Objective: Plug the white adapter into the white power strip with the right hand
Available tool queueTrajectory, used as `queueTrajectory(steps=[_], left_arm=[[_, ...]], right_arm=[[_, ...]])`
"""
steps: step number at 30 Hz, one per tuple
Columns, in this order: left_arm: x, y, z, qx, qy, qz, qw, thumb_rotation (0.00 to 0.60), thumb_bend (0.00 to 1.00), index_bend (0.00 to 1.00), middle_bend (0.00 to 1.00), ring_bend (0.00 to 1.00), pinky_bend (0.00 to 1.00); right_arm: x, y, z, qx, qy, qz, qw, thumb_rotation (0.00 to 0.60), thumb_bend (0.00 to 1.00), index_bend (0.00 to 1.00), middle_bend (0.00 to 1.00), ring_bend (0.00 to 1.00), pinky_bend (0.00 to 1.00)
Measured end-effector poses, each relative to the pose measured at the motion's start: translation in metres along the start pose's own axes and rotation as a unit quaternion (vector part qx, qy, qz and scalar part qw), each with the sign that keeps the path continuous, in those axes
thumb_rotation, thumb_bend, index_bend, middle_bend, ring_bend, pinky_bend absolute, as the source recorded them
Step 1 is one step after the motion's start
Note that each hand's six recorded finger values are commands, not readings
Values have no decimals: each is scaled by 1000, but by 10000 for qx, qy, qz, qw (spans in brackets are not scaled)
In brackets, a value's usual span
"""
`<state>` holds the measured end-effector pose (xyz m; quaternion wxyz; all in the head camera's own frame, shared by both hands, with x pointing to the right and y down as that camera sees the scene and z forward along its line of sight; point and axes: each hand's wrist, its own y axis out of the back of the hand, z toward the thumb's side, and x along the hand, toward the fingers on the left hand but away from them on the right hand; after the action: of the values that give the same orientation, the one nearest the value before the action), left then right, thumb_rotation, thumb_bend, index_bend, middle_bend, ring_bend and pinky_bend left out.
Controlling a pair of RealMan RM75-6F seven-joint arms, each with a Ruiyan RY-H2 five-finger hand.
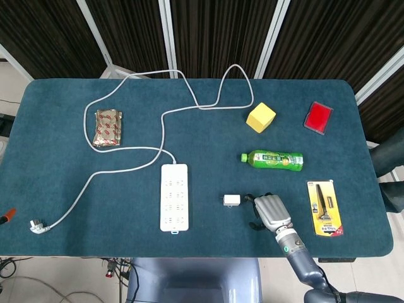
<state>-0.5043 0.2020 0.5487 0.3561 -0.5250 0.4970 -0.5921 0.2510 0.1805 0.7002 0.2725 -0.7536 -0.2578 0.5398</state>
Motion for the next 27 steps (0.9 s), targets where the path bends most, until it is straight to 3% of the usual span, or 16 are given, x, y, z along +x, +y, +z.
queueTrajectory(steps=[27], left_arm=[[0,0,0,-23,-20,-11,10000,600,68,113,0,0,0]], right_arm=[[-5,3,21,5,178,-6,9998,600,280,328,665,508,354]])
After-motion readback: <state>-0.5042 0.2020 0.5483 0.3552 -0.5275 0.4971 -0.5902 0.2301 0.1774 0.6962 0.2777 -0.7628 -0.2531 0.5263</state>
